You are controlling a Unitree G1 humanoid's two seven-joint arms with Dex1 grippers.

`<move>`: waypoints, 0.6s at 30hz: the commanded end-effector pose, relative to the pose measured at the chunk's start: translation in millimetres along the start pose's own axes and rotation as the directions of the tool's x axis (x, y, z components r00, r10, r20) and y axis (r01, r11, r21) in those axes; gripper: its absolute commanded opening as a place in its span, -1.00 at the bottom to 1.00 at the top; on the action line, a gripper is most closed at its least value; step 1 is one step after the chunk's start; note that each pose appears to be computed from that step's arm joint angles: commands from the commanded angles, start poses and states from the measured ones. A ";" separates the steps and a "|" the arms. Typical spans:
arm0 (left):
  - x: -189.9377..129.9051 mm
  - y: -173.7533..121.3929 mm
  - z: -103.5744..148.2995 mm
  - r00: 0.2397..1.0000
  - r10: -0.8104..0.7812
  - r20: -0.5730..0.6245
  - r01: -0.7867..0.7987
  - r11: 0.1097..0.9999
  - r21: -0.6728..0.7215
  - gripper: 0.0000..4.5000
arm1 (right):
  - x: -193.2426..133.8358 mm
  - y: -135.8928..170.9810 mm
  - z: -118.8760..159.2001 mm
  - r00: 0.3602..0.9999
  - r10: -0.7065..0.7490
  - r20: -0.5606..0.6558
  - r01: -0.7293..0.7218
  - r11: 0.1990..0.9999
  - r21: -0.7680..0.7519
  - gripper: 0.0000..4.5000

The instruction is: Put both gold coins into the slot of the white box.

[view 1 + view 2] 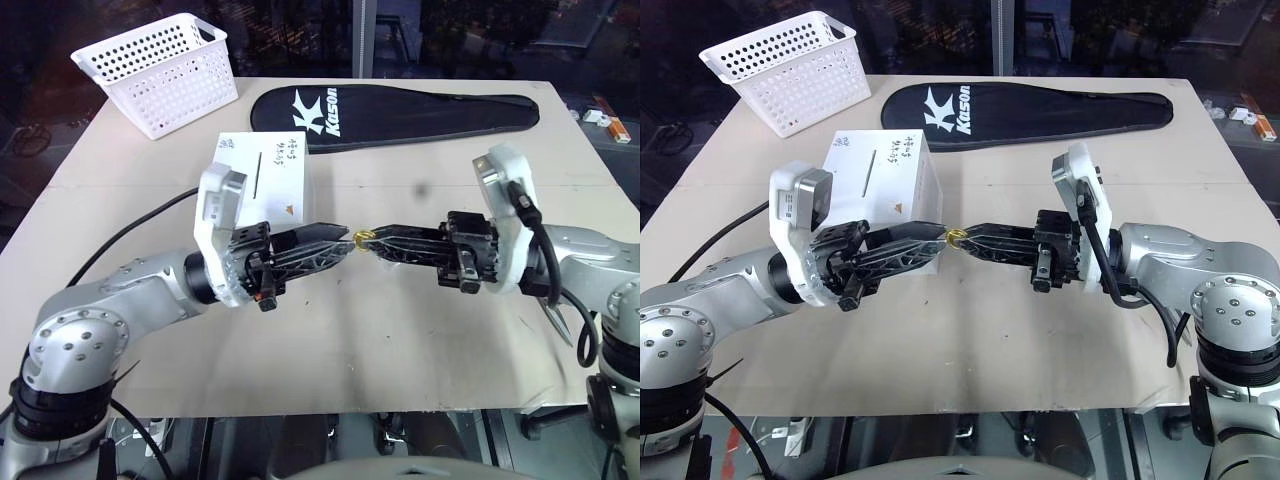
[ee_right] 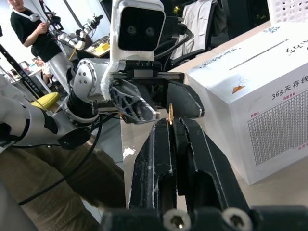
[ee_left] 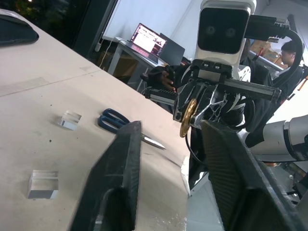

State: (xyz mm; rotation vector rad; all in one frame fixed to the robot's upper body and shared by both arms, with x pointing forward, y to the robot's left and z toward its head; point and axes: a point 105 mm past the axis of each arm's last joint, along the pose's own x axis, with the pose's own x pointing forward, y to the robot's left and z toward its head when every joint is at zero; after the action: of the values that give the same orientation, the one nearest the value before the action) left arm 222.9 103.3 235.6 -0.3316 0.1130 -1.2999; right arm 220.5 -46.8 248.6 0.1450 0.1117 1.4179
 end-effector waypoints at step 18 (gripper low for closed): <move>-2.3 -12.0 2.4 0.999 -0.048 -0.002 0.048 0.999 0.012 -0.33 | -1.0 10.5 10.1 0.999 0.045 0.028 -0.045 0.999 -0.021 -1.00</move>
State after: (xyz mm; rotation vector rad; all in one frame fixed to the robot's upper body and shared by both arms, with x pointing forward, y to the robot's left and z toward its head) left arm 219.5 104.2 233.5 -0.3451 0.1339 -1.3137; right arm 212.8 -45.1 252.5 0.1659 0.1112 1.4670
